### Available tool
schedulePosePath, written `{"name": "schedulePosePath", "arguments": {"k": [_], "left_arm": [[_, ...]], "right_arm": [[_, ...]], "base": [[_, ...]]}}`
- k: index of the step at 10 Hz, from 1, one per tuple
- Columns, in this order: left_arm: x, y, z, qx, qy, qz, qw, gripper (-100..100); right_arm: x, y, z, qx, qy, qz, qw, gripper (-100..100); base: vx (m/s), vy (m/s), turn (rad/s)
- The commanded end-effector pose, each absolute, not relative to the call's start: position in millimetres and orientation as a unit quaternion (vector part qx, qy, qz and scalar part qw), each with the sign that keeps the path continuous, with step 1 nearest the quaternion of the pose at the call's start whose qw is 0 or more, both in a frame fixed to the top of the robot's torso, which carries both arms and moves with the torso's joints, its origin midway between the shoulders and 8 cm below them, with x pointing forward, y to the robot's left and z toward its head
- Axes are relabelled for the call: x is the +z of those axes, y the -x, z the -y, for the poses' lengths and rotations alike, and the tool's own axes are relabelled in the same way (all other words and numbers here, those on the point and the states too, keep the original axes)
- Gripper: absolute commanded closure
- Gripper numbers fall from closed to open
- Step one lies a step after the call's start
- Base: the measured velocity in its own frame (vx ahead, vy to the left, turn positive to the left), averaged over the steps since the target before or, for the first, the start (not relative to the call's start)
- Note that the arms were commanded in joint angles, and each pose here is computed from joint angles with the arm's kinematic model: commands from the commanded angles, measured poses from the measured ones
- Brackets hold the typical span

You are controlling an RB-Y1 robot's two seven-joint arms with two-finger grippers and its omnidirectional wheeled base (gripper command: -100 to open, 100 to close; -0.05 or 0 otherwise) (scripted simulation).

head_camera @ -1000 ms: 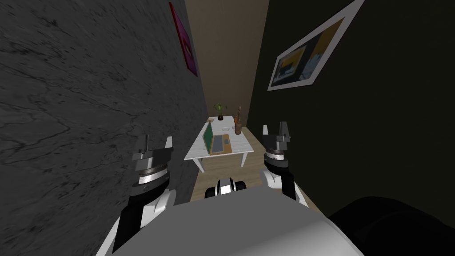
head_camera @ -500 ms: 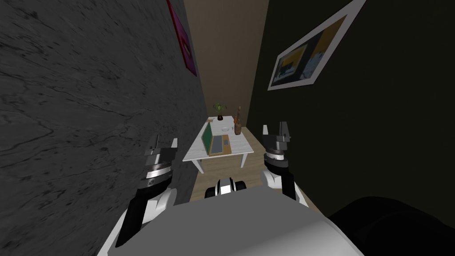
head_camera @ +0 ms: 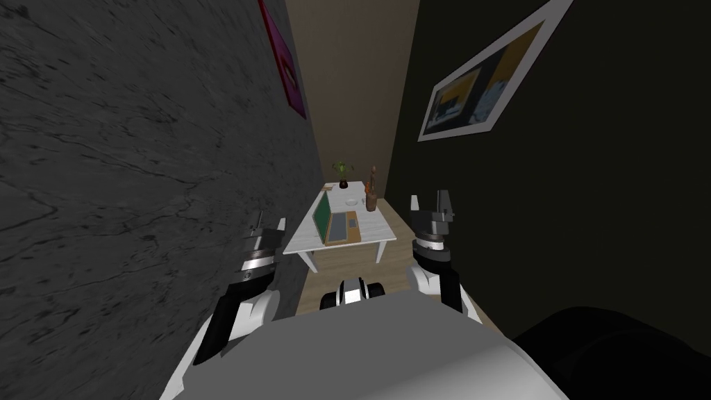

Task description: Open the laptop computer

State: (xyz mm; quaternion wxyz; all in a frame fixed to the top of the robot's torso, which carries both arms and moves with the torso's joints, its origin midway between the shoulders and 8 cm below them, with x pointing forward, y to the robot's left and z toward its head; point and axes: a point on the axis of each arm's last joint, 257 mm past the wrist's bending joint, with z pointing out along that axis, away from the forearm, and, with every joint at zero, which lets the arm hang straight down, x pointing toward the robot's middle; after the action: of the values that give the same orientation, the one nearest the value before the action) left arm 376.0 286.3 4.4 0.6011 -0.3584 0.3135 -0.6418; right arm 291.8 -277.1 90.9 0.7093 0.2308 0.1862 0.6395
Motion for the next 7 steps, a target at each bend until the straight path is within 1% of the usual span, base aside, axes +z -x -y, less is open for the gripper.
{"name": "schedulePosePath", "arguments": {"k": [1,7], "left_arm": [[-12,-389,-287,-0.640,0.387,-0.324,0.579,-100],[-52,-414,-286,-0.634,0.450,-0.341,0.528,-100]], "right_arm": [[91,-292,277,0.639,-0.231,-0.186,0.709,0],[91,-292,277,0.639,-0.231,-0.186,0.709,0]], "base": [[0.030,-0.015,-0.005],[0.025,-0.012,-0.006]]}}
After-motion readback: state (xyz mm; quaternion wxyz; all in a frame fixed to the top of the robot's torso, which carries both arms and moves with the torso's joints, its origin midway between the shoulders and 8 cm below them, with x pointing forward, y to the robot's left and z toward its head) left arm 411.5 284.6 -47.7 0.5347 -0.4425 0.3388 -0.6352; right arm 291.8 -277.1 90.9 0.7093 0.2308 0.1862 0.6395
